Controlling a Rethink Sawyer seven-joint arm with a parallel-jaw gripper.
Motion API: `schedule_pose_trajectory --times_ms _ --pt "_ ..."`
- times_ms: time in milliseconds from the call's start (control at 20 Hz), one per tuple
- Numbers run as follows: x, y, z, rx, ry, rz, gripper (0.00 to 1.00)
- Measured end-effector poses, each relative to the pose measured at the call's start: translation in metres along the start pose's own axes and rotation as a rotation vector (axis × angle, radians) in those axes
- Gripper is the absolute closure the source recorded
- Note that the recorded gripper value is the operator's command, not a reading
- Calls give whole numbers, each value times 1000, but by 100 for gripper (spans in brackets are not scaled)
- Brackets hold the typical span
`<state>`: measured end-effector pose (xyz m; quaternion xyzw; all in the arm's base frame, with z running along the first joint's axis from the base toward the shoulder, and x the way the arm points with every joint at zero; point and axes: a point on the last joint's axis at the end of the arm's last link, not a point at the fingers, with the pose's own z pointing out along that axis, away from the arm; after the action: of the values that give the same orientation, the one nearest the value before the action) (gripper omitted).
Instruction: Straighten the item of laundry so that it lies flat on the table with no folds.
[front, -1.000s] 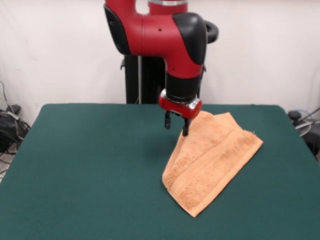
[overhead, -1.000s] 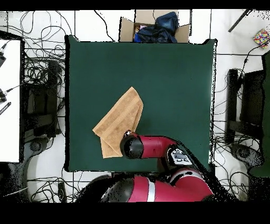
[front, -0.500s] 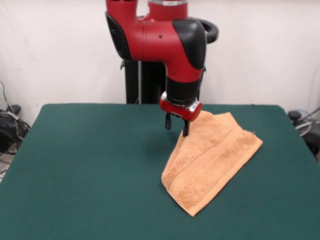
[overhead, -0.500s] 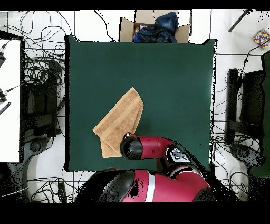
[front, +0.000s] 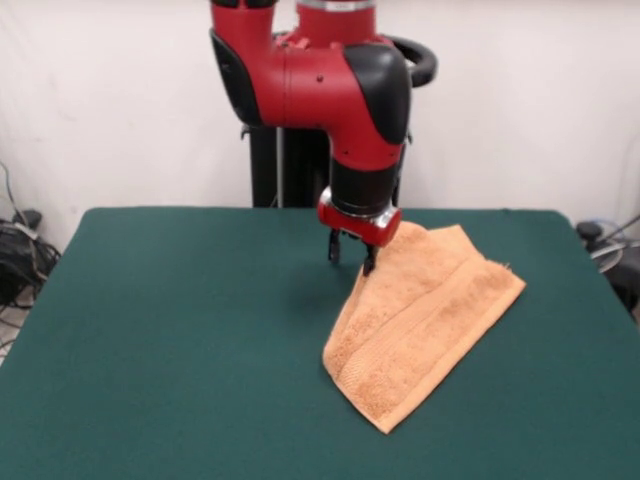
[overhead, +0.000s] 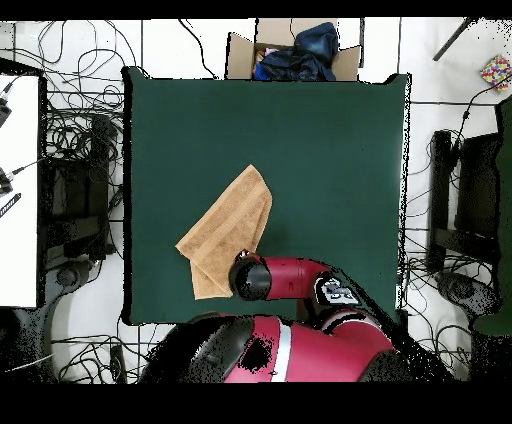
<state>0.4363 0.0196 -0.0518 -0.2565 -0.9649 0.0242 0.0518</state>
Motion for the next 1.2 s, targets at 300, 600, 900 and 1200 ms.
schedule_pose_trajectory --times_ms 300,600,900,1200 --pt "0 2 0 15 -11 -16 0" --pt "0 5 1 36 -17 -53 0" --pt "-1 8 1 65 -25 -95 0" --pt "3 20 0 169 -83 -235 0"
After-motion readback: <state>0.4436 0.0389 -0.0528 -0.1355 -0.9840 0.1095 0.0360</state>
